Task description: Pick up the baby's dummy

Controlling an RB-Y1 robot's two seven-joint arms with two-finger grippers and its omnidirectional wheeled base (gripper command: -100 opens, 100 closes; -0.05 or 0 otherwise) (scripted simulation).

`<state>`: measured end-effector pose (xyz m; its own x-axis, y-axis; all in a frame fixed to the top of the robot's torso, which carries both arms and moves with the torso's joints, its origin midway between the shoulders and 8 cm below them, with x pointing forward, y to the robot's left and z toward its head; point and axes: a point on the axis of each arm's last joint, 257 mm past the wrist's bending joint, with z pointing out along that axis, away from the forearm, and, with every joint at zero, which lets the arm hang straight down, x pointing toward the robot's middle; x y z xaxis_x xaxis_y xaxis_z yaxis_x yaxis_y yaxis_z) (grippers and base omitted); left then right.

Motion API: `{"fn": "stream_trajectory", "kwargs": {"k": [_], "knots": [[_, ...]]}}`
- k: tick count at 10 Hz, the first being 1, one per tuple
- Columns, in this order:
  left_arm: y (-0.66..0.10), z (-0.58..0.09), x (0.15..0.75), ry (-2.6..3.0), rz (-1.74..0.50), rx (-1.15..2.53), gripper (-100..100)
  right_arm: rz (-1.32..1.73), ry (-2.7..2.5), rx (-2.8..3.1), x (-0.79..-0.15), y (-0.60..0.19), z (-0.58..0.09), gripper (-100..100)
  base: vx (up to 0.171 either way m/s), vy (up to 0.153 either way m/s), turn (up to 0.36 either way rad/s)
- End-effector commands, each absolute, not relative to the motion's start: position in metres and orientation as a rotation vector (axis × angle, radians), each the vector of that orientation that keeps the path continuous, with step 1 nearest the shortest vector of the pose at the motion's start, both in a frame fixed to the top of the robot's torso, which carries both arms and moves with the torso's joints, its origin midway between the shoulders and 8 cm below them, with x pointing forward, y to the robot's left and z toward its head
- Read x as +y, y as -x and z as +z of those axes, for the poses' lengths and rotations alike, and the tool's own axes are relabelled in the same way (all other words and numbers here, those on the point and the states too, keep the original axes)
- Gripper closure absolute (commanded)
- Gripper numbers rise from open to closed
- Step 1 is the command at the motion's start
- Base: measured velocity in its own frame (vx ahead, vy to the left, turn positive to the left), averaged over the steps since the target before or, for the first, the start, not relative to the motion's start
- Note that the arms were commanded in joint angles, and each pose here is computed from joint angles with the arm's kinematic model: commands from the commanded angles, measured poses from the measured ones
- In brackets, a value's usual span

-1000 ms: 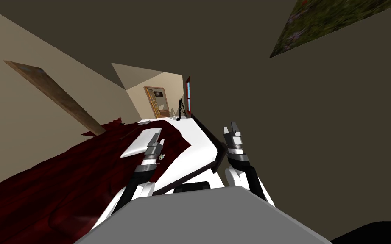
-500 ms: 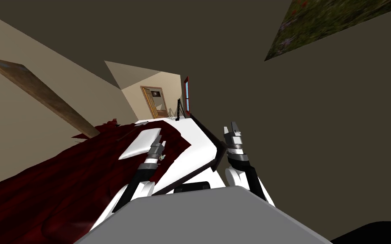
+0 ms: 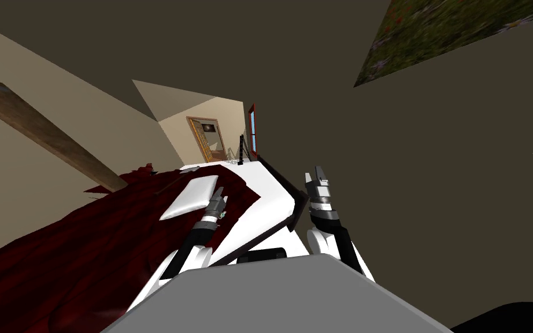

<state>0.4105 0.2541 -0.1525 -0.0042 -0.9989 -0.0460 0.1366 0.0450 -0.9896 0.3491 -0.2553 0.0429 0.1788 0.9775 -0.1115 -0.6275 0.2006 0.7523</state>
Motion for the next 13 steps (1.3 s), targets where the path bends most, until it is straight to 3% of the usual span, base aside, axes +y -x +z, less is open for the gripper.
{"fn": "stream_trajectory", "kwargs": {"k": [1, 13], "knots": [[-0.413, -0.169, 0.255, 1.121, -1.224, 1.171, -100, 1.249, -0.636, 0.677, -0.255, -0.349, 0.043, 0, -0.026, 0.051, -0.091], [-0.416, -0.260, 0.251, 1.380, -1.103, 1.369, -100, 1.249, -0.636, 0.677, -0.255, -0.349, 0.043, 0, -0.016, 0.040, -0.057]]}}
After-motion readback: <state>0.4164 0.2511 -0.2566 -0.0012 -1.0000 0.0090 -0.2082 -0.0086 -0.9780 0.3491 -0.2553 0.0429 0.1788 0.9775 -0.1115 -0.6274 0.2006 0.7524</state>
